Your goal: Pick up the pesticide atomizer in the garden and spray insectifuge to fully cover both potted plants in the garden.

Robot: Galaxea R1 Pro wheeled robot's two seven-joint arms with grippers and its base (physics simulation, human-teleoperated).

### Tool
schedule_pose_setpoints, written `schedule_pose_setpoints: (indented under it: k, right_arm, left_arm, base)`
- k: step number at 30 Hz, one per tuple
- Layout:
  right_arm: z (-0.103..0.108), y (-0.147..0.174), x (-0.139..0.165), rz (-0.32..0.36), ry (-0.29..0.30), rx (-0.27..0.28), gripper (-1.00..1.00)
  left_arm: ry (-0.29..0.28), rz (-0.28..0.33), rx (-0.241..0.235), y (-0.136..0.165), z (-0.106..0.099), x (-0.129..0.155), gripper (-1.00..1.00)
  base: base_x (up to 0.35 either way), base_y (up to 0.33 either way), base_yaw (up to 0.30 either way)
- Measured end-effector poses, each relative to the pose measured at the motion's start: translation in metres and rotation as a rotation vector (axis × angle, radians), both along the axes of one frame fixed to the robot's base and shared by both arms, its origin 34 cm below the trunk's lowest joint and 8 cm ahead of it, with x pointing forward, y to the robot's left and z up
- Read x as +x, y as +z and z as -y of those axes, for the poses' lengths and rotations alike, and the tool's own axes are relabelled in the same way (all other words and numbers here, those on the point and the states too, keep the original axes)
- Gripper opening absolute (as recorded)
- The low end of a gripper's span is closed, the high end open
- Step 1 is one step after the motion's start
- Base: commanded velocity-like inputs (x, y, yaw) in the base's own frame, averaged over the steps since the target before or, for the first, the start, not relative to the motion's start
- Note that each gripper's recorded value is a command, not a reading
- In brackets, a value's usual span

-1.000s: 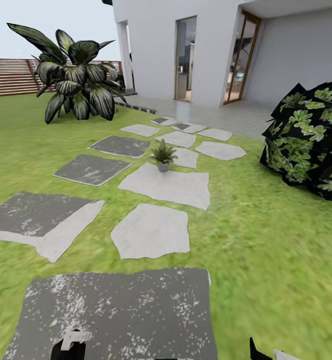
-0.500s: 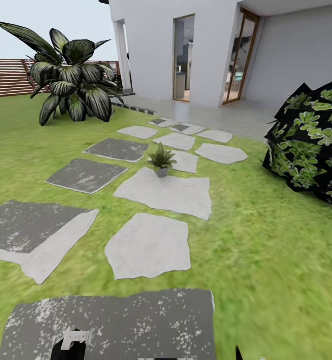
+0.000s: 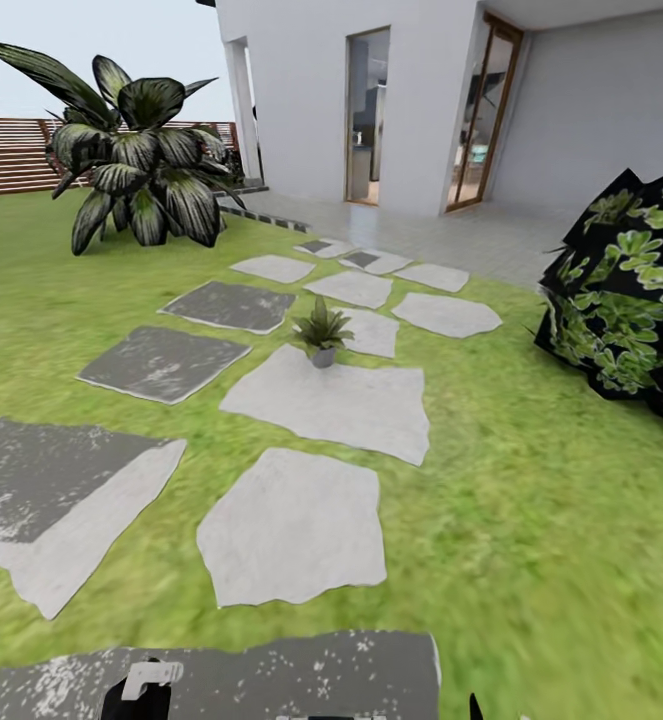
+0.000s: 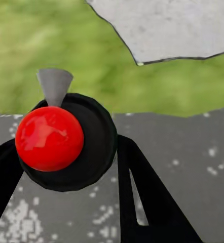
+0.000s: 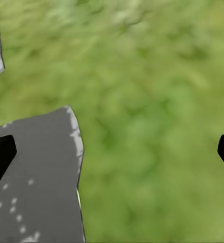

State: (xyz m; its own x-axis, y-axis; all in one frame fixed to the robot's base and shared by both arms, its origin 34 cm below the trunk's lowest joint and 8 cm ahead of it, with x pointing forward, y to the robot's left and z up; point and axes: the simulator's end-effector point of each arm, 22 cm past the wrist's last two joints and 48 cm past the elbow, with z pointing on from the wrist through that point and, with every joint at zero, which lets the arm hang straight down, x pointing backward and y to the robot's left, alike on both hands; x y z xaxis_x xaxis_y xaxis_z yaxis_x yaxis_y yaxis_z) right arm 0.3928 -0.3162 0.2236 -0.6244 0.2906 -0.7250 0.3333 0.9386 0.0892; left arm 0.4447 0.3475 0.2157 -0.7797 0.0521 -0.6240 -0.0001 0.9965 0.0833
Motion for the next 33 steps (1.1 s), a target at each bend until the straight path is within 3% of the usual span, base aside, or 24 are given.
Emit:
schedule_pose_setpoints:
  k: [33]
  right_arm:
    - [0.0000, 0.0000, 0.0000, 0.000, 0.000, 0.000, 1.00]
  left_arm:
    - [-0.003, -0.005, -0.002, -0.0011, 0.0021, -0.0018, -1.00]
  base:
    - [0.337, 0.000, 0.000]
